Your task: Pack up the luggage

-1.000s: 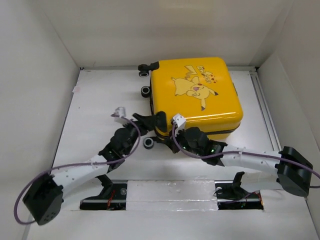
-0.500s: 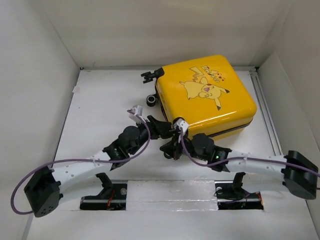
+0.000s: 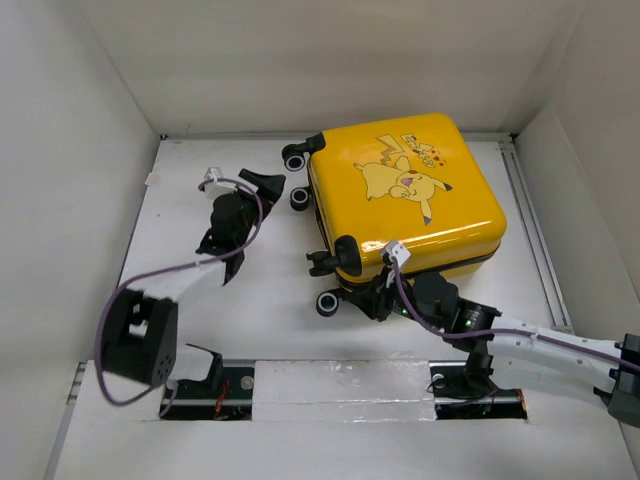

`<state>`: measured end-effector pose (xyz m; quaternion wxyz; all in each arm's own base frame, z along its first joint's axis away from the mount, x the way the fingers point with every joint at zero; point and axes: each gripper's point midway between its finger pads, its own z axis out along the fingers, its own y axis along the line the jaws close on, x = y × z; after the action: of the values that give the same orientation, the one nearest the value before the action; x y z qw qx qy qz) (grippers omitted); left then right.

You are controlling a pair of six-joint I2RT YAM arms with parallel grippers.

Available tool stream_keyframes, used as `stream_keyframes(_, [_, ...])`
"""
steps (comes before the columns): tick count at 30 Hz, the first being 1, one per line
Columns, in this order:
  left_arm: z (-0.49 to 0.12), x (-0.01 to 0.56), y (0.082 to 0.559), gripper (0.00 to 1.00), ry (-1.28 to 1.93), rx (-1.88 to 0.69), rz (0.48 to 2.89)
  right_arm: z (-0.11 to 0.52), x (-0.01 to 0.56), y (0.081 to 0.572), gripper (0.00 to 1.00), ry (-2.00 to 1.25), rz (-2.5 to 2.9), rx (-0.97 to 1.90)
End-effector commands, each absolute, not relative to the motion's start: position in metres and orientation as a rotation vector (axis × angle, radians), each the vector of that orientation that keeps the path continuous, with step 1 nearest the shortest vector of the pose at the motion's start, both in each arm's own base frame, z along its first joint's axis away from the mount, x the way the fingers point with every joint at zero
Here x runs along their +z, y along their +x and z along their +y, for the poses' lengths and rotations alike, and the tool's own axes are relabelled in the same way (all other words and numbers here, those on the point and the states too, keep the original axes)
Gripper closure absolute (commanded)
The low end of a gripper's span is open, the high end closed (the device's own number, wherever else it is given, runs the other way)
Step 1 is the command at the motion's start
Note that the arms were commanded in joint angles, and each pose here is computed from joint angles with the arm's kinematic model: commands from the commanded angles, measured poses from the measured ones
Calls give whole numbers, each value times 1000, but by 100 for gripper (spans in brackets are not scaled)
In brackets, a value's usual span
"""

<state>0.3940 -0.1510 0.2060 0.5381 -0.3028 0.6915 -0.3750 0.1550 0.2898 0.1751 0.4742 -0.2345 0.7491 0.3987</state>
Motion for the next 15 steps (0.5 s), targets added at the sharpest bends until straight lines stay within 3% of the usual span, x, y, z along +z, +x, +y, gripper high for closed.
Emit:
stream_keyframes(1, [-169,263,431,1,-682,-1147,1516,286,189,155,71,-567,1810,979])
stream_keyframes(2, [-173,266,439,1,-691,-1195,1512,284,180,155,62,-556,1832,969])
stream_keyframes(6, [-181,262,481,1,-663,-1267,1517,276,181,150,54,-540,1818,986])
stream_keyframes(15, [-197,257,546,1,-716,-1385,1521,255,168,147,48,-456,1858,968])
